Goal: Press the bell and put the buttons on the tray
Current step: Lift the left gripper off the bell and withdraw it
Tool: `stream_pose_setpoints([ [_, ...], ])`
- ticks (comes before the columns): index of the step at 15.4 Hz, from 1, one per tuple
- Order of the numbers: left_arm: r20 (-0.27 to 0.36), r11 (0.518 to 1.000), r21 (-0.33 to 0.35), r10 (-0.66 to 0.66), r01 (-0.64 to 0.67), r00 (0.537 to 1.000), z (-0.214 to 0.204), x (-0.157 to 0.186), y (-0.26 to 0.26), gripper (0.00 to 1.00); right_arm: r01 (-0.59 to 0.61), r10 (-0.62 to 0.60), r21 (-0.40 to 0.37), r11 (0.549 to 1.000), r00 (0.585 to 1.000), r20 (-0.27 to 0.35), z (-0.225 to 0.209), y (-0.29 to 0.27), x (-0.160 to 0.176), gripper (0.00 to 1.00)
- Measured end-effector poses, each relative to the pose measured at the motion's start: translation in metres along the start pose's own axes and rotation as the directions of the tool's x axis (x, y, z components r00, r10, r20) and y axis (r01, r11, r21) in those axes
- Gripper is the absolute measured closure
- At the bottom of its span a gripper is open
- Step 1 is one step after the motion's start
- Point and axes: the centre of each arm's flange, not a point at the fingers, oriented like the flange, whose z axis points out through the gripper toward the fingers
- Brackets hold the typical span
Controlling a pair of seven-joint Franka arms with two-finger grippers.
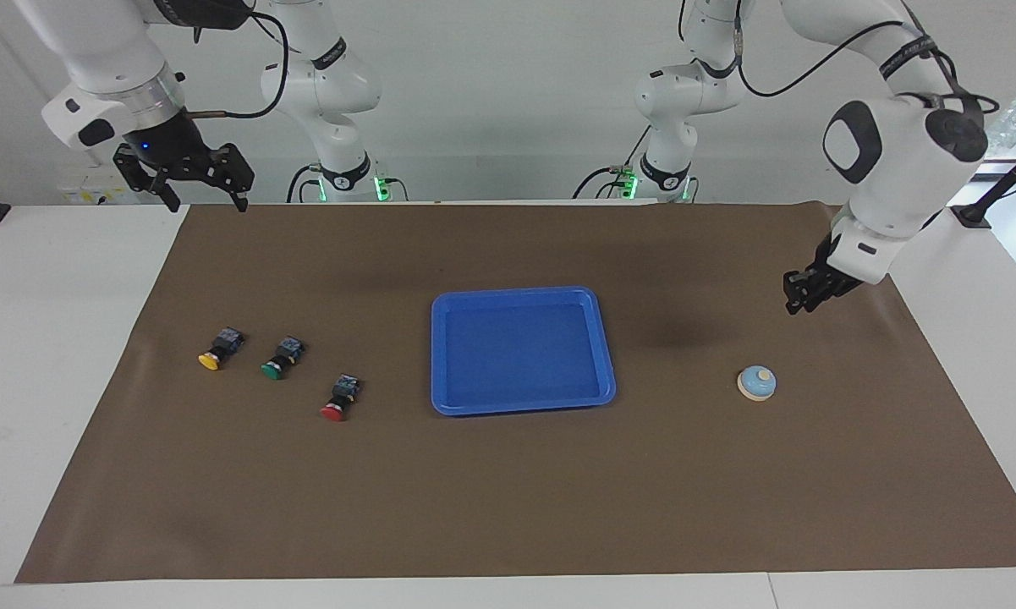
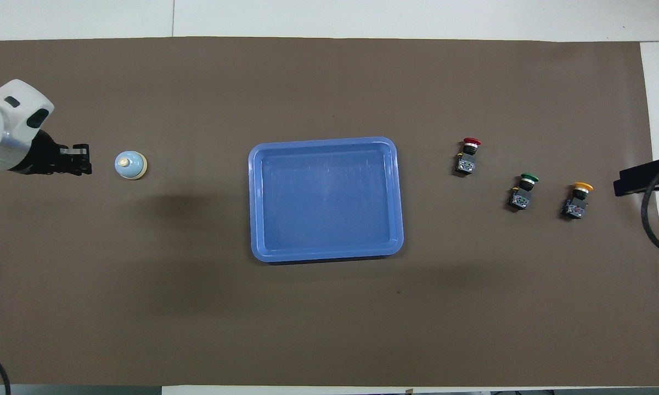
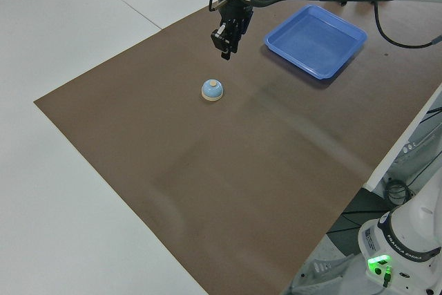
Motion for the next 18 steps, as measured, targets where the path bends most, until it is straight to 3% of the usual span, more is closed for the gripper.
stream_pose_setpoints([
  [5,0.014,1.0,0.009,0.01,-0.01,1.0,-0.076,-0.033,0.005,0.03,-0.014,0.014,0.001,1.0,1.0,0.003,0.0,0.008,-0.001,0.0],
  [9,0.03,1.0,0.011,0.023,-0.024,0.999,-0.107,-0.043,0.013,0.0,-0.016,0.016,0.001,1.0,1.0,0.003,0.001,0.009,-0.001,0.0],
  [15,0.054,0.999,0.01,0.035,-0.036,0.998,-0.118,-0.044,0.018,0.0,-0.009,0.009,0.001,1.0,1.0,0.003,0.002,0.005,0.0,0.0],
  [18,0.058,0.999,0.01,0.046,-0.046,0.997,-0.116,-0.043,0.024,0.0,0.021,-0.021,-0.003,1.0,0.999,-0.042,0.013,-0.013,0.008,0.0],
])
